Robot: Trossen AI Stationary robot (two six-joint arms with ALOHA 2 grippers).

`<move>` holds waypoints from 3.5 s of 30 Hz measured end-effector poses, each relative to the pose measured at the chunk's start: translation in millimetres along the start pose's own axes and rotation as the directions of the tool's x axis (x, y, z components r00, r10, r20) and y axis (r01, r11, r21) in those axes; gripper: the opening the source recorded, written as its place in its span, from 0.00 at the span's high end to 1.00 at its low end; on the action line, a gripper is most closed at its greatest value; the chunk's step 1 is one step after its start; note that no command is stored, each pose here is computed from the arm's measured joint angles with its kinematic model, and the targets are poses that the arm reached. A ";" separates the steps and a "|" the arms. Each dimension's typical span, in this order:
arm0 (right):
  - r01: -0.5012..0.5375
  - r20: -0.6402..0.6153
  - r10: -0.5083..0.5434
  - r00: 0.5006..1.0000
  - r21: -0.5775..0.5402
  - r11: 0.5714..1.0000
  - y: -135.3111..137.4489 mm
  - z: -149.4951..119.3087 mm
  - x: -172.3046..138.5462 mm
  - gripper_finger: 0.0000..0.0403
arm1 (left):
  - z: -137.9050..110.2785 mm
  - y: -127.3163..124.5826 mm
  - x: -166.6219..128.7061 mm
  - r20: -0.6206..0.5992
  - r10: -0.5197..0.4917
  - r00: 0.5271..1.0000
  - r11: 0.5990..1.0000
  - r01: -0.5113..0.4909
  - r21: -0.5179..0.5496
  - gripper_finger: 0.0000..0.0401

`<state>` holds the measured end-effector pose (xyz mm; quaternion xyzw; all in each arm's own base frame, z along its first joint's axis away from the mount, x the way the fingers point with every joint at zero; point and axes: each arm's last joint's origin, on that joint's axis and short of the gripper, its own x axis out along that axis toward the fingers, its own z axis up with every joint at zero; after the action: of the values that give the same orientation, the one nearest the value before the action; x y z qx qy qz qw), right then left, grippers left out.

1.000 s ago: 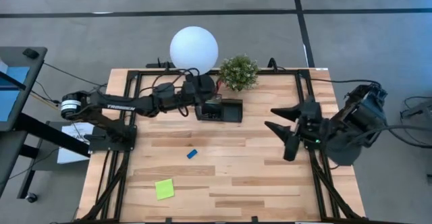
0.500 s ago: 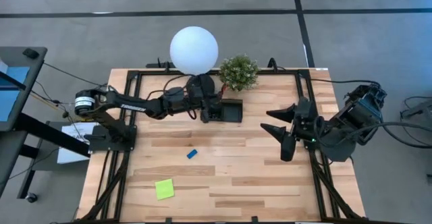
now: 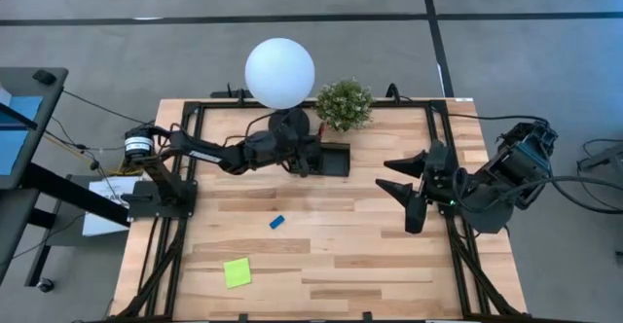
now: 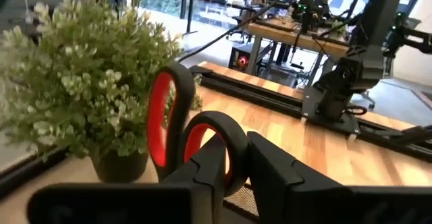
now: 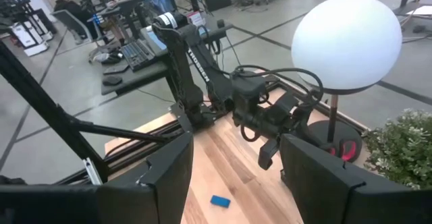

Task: Pick and place office supplies into organizer
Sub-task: Put the black scissors into the black desk organizer, then put the blue eraser into the black desk organizer

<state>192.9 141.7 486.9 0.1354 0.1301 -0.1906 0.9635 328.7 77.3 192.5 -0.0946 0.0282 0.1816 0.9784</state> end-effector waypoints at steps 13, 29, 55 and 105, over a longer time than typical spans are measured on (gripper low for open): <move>-0.012 -0.011 0.012 1.000 0.000 1.000 0.3 -0.3 0.0 0.46 | -3.0 -0.4 0.2 -0.026 0.008 1.000 0.987 -0.012 -0.159 0.79; -0.083 -0.048 0.084 0.995 0.029 0.996 4.2 0.1 -0.7 0.46 | 40.5 -19.7 -19.7 0.004 0.035 0.999 0.999 -0.035 -0.032 0.79; -0.085 -0.049 0.087 0.995 0.031 0.996 4.4 0.2 -0.8 0.46 | 20.3 -23.3 -13.2 -0.203 -0.024 0.979 0.965 -0.030 -0.260 0.66; -0.144 -0.226 0.164 0.960 0.102 0.984 9.0 -24.7 18.1 0.46 | -74.5 -153.6 -132.9 -0.833 0.142 0.535 0.973 -0.230 0.019 0.82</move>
<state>207.8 151.4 460.3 0.2072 0.2235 -0.1031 0.9468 258.6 -124.5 158.2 -0.2108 0.4867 0.2196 0.8188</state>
